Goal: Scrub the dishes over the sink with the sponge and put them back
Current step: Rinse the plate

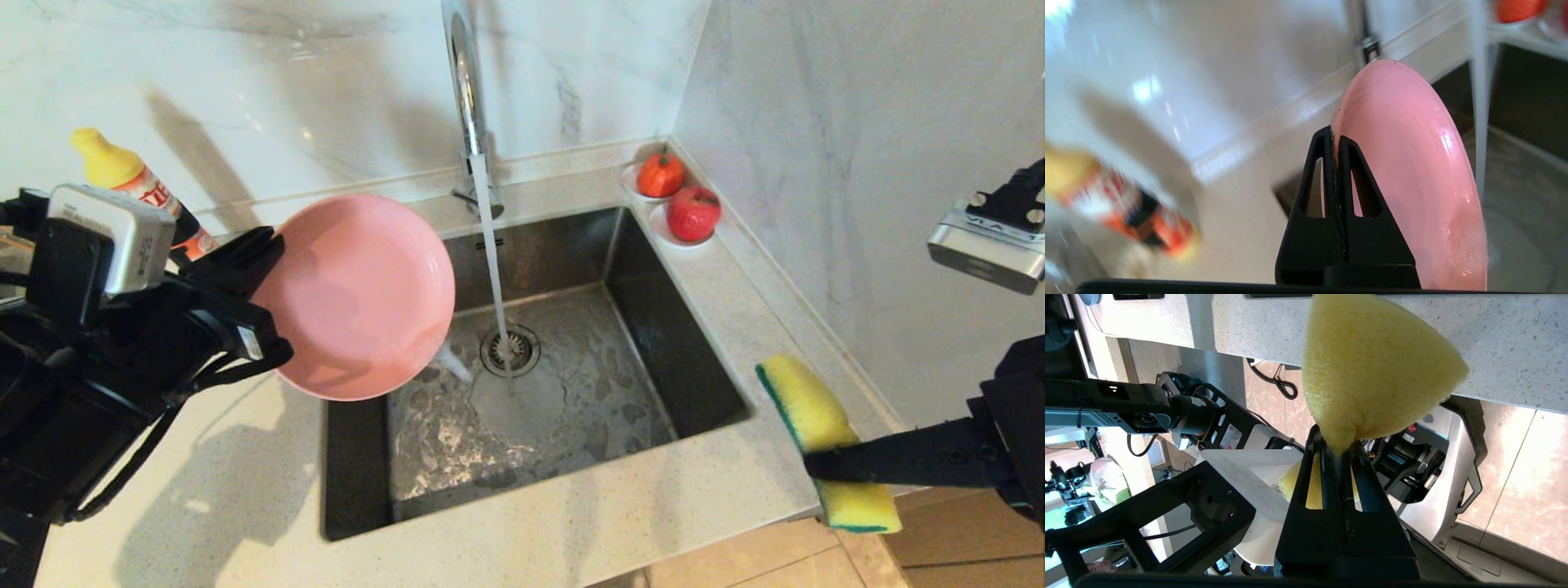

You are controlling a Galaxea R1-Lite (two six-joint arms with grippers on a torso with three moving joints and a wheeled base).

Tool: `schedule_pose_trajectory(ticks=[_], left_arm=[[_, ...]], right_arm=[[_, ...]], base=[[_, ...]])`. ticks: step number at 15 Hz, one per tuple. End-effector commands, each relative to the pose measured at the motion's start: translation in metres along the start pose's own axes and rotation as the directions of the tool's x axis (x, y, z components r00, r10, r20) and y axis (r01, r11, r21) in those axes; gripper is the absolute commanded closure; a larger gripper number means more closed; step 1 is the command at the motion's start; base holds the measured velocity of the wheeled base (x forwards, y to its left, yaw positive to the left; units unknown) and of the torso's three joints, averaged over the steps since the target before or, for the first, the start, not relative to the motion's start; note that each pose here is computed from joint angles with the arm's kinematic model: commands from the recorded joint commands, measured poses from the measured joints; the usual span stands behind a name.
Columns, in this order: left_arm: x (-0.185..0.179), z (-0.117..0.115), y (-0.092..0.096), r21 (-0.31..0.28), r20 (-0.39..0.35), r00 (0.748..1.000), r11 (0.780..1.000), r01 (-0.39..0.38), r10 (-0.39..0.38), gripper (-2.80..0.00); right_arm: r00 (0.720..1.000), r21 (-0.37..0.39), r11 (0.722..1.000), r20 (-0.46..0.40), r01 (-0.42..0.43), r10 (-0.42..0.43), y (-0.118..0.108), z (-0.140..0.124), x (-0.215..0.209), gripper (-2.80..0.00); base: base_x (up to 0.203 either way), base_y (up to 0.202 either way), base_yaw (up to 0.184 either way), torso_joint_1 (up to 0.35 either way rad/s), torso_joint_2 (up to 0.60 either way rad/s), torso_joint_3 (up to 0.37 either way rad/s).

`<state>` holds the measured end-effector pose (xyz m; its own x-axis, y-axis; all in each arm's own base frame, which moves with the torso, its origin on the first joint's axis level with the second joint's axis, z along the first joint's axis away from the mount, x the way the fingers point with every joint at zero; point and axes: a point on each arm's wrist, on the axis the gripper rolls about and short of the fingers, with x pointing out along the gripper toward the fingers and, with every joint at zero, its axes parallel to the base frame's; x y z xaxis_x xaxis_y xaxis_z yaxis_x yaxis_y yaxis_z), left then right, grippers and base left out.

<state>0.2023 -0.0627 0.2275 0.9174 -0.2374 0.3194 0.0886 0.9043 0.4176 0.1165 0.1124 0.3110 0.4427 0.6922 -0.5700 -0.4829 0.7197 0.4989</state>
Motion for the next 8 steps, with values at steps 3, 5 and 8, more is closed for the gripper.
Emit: schedule_pose_trajectory(ticks=[3,5,8], left_arm=[[-0.0066,0.0036,0.001,0.136,0.064,0.998,0.991,0.019,-0.028,0.0],[-0.0082,0.0045,0.0014,0.175,0.07,0.997,0.984,0.02,-0.033,0.0],[-0.0095,0.0045,0.0006,0.228,0.09,0.994,0.973,0.036,-0.057,0.0]], right_arm=[[1.0,0.008,1.0,-0.018,0.008,-0.008,-0.0009,0.0006,0.0054,0.0],[1.0,0.009,1.0,-0.024,0.01,-0.009,-0.0012,0.0009,0.0075,0.0],[1.0,0.009,1.0,-0.028,0.012,-0.012,-0.0014,0.0016,0.0095,0.0]], base=[[0.0,0.0,0.0,0.0,0.0,0.0],[0.0,0.0,0.0,0.0,0.0,0.0],[0.0,0.0,0.0,0.0,0.0,0.0]])
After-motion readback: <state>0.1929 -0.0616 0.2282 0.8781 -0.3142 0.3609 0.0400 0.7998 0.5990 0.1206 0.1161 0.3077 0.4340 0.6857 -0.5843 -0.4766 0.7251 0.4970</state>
